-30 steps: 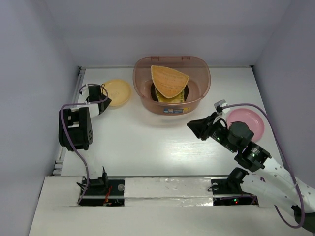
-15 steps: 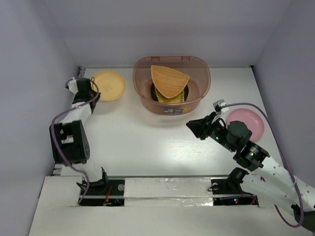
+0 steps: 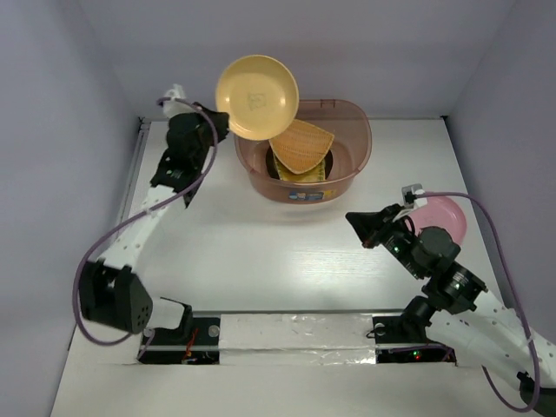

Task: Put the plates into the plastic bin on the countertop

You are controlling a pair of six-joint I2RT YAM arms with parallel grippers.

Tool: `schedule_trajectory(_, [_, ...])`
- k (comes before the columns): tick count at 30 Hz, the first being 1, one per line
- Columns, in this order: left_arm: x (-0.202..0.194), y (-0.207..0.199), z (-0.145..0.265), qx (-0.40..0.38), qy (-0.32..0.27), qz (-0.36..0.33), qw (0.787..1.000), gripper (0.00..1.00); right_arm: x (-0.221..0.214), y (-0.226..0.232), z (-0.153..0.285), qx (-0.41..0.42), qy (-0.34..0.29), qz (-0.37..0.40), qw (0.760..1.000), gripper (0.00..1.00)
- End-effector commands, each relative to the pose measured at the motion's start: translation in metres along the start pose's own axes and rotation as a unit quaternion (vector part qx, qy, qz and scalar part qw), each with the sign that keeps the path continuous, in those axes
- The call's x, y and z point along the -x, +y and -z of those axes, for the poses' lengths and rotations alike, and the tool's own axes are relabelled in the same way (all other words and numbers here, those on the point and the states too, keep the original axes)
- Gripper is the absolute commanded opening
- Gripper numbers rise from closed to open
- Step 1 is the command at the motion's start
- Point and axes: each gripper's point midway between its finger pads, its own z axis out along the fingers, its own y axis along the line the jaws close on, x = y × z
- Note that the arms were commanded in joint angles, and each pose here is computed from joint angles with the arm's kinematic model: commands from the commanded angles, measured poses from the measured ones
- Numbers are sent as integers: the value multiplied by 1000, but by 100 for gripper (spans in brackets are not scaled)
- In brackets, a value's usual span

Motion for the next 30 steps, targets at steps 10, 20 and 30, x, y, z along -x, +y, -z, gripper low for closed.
schedule_trajectory(10, [-122, -24, -96, 40, 116, -108, 986, 0, 17, -40, 23, -108, -62, -65, 990, 5])
schedule_trajectory(20, [-179, 3, -104, 96, 165, -169, 967, 5, 2, -79, 21, -215, -65, -80, 971, 6])
schedule_trajectory(30, [-182, 22, -98, 121, 163, -187, 961, 25, 9, -86, 27, -241, -72, -77, 965, 8])
